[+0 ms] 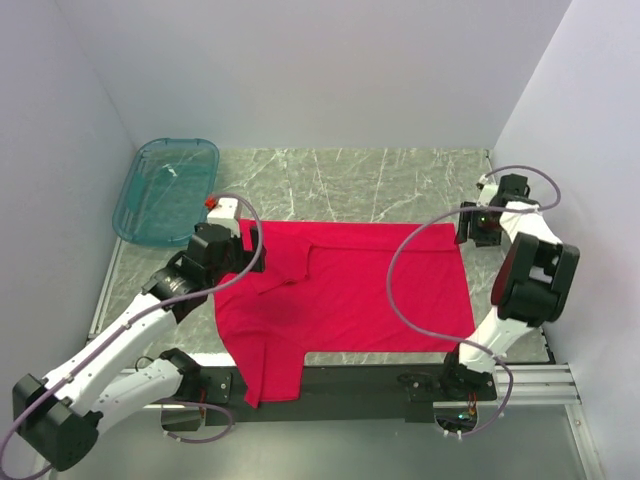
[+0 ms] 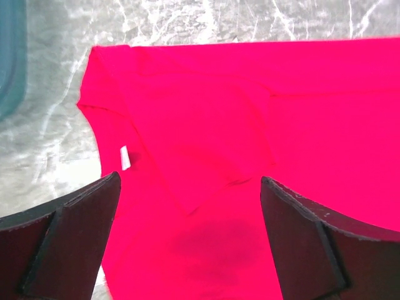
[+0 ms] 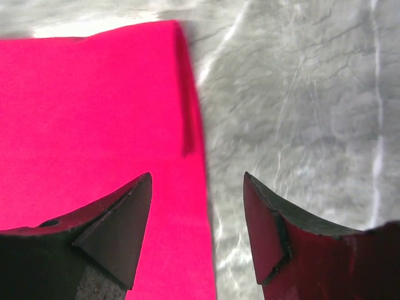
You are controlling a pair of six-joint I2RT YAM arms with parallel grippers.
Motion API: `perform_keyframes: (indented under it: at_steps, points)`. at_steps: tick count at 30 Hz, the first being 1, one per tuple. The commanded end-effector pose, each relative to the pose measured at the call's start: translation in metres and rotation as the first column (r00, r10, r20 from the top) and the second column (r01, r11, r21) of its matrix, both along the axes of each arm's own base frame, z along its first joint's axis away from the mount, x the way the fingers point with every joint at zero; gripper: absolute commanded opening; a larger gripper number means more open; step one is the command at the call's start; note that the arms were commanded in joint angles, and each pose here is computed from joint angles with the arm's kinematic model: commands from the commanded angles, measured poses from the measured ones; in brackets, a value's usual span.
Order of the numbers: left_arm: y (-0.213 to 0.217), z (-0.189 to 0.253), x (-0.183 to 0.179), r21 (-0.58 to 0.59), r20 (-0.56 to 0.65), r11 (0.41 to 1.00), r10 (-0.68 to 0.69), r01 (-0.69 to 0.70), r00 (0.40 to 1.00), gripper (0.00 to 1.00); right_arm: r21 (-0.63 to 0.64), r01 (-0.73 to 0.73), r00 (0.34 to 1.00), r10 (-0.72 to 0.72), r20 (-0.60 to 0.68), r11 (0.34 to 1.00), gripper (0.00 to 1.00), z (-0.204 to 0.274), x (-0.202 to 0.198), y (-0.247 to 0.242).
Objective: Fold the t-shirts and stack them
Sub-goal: Fold the tshirt
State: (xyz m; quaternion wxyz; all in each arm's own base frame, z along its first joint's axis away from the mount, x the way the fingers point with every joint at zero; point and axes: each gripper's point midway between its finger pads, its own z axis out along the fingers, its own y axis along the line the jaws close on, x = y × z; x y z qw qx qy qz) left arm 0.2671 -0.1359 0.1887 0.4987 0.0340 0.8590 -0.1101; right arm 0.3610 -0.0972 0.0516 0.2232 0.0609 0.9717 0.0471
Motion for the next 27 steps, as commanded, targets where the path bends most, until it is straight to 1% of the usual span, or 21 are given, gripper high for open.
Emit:
perform_keyframes:
  at_steps: [1,2,3,4,5,6,7,8,9,11,12,16,19,20,27]
  points:
    - [0.002,-0.003,0.024,-0.147,-0.044,0.987,0.061,-0.067,0.997,0.99,-0.012,-0.185,0.959,0.183,0.215,0.983,0.67,0.07,0.002,0.018]
    - [-0.009,-0.007,0.025,-0.231,-0.087,0.973,0.006,-0.026,0.996,0.99,0.091,-0.287,0.93,0.255,0.265,0.954,0.67,0.079,-0.007,0.047]
    - [-0.008,-0.024,0.033,-0.249,-0.143,0.967,0.012,-0.048,0.99,0.97,0.122,-0.351,0.902,0.299,0.312,0.929,0.67,0.089,-0.012,0.061]
    - [0.002,-0.027,0.047,-0.281,-0.156,0.955,0.051,-0.093,0.986,0.95,0.107,-0.434,0.849,0.367,0.379,0.894,0.67,0.107,-0.019,0.076]
    - [0.002,-0.03,0.056,-0.312,-0.189,0.942,0.066,-0.123,0.98,0.93,0.179,-0.503,0.813,0.393,0.43,0.845,0.67,0.116,-0.031,0.098]
    - [0.004,-0.052,0.065,-0.293,-0.259,0.942,0.089,-0.166,0.962,0.89,0.19,-0.531,0.79,0.401,0.463,0.826,0.67,0.122,-0.036,0.106]
    - [0.008,-0.061,0.071,-0.282,-0.287,0.938,0.121,-0.204,0.95,0.88,0.181,-0.557,0.762,0.412,0.499,0.811,0.67,0.132,-0.042,0.115]
    - [0.008,-0.062,0.081,-0.284,-0.296,0.931,0.143,-0.23,0.944,0.86,0.192,-0.569,0.755,0.415,0.508,0.8,0.67,0.131,-0.047,0.121]
    - [0.013,-0.081,0.087,-0.245,-0.337,0.929,0.185,-0.276,0.923,0.83,0.207,-0.585,0.743,0.416,0.524,0.784,0.67,0.132,-0.051,0.127]
    - [0.015,-0.087,0.1,-0.232,-0.345,0.919,0.228,-0.318,0.911,0.81,0.222,-0.593,0.74,0.415,0.529,0.774,0.67,0.131,-0.055,0.132]
    - [0.023,-0.1,0.106,-0.191,-0.358,0.913,0.276,-0.36,0.892,0.79,0.226,-0.598,0.738,0.419,0.529,0.769,0.67,0.13,-0.056,0.133]
    - [0.03,-0.106,0.127,-0.154,-0.341,0.899,0.341,-0.409,0.876,0.75,0.243,-0.598,0.748,0.424,0.51,0.763,0.67,0.125,-0.055,0.132]
    - [0.032,-0.108,0.139,-0.129,-0.335,0.898,0.36,-0.421,0.871,0.73,0.247,-0.603,0.745,0.425,0.514,0.759,0.67,0.124,-0.055,0.133]
    - [0.031,-0.109,0.145,-0.12,-0.337,0.899,0.362,-0.421,0.869,0.71,0.247,-0.603,0.745,0.426,0.513,0.758,0.67,0.123,-0.055,0.133]
    - [0.034,-0.129,0.16,-0.039,-0.371,0.9,0.39,-0.434,0.843,0.63,0.243,-0.602,0.746,0.429,0.509,0.76,0.67,0.123,-0.055,0.132]
